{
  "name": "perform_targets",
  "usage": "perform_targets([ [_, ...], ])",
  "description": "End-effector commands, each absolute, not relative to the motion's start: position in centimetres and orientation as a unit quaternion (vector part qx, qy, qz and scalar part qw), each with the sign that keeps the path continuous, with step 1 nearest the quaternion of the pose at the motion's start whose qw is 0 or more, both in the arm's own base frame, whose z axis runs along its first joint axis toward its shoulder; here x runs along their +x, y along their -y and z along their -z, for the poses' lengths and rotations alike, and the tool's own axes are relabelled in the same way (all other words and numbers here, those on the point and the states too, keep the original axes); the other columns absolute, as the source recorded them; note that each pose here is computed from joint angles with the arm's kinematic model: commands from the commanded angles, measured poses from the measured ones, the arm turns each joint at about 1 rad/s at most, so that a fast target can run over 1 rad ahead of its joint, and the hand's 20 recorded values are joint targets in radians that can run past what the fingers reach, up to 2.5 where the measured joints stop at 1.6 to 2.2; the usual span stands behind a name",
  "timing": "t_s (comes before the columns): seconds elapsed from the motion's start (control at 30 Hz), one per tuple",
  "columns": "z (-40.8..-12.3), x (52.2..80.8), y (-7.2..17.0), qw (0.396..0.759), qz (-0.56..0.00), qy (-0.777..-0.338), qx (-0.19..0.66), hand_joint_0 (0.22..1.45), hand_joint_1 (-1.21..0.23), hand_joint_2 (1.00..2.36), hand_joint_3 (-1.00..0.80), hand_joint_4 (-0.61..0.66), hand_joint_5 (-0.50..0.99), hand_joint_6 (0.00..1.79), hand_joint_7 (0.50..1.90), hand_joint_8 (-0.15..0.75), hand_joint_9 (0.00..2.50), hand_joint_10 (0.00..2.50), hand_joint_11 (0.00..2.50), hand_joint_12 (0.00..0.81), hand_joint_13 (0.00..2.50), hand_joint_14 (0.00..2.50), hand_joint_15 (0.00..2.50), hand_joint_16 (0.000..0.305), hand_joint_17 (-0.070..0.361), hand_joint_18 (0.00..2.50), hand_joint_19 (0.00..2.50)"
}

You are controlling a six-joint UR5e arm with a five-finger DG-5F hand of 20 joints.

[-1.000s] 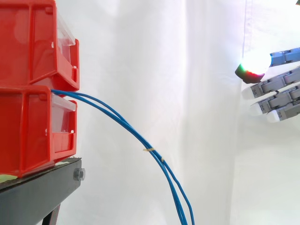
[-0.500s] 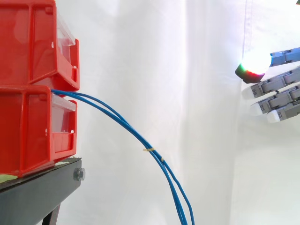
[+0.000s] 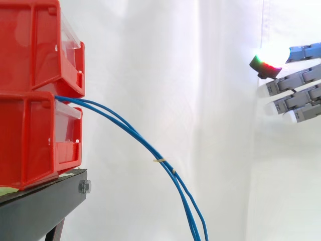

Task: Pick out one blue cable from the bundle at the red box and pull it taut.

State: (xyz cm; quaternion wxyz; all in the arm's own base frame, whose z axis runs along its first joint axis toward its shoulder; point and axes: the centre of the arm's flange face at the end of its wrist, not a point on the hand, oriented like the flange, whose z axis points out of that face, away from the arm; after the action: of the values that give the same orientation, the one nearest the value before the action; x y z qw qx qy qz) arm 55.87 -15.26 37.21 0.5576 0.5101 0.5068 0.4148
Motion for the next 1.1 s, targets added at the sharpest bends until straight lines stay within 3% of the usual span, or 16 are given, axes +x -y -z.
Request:
perform_targets([
  [0.0, -37.4, 56.3, 14.6, 0.561, -0.425, -0.501, 0.504, 0.42, -0.5, 1.0, -0.5, -0.02, -0.3, 0.5, 0.62, 0.144, 0.0, 0.0, 0.04, 0.32, 0.0, 0.0, 0.15, 0.07, 0.157, 0.0, 0.11],
  [0.27, -35.5, 57.5, 12.9, 0.555, -0.417, -0.518, 0.501, 0.42, -0.5, 1.0, -0.5, -0.02, -0.3, 0.5, 0.62, 0.144, 0.0, 0.0, 0.04, 0.32, 0.0, 0.0, 0.15, 0.07, 0.157, 0.0, 0.11],
  [0.8, -35.7, 58.1, 11.1, 0.565, -0.412, -0.523, 0.487, 0.42, -0.5, 1.0, -0.5, -0.02, -0.3, 0.5, 0.62, 0.144, 0.0, 0.0, 0.04, 0.32, 0.0, 0.0, 0.15, 0.07, 0.157, 0.0, 0.11],
  [1.07, -33.1, 59.4, 10.3, 0.56, -0.41, -0.532, 0.485, 0.42, -0.5, 1.0, -0.5, -0.02, -0.3, 0.5, 0.62, 0.144, 0.0, 0.0, 0.04, 0.32, 0.0, 0.0, 0.15, 0.07, 0.157, 0.0, 0.11],
])
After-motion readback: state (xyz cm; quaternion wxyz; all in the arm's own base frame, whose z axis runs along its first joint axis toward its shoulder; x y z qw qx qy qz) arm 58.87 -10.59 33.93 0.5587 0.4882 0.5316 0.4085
